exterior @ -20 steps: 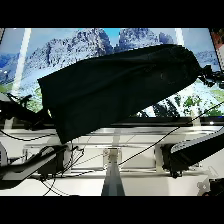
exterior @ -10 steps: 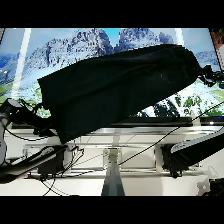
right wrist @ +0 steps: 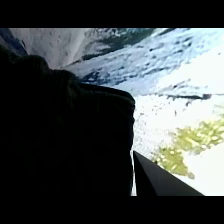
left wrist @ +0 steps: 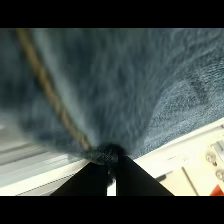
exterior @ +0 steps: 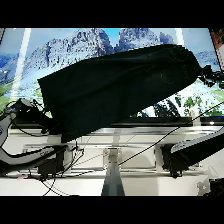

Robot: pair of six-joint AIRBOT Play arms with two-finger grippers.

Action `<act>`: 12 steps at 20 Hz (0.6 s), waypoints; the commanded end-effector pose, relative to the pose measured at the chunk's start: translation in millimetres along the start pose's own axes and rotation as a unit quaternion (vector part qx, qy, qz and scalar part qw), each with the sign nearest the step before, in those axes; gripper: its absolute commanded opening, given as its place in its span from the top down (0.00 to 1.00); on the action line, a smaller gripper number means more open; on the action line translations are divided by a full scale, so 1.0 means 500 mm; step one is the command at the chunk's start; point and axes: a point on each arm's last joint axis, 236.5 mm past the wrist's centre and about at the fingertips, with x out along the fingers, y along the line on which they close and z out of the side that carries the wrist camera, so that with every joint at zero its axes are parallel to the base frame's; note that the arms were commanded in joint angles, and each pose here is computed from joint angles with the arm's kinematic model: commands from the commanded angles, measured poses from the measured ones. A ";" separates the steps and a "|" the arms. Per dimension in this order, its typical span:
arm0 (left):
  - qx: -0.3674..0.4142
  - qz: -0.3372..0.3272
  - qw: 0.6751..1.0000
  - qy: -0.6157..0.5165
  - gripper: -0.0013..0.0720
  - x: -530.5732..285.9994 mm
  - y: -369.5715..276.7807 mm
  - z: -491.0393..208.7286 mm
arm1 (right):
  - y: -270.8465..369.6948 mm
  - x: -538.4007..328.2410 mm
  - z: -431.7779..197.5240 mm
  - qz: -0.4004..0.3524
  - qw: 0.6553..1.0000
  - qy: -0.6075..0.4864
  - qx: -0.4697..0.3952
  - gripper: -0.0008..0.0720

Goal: Fold the clothes and pants, and hang the long-sleeved shirts on hangers.

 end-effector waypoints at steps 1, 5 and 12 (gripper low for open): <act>0.059 -0.052 0.997 0.007 0.95 0.001 -0.050 0.010 | 0.007 -0.004 -0.001 0.003 1.000 0.003 -0.002 0.54; 0.153 -0.117 0.981 -0.005 0.95 -0.100 -0.133 0.023 | 0.013 -0.038 0.010 -0.013 0.999 -0.002 -0.034 0.93; 0.164 -0.092 0.977 -0.104 0.95 -0.227 -0.116 0.102 | 0.008 -0.193 0.001 -0.114 0.987 0.001 -0.116 0.93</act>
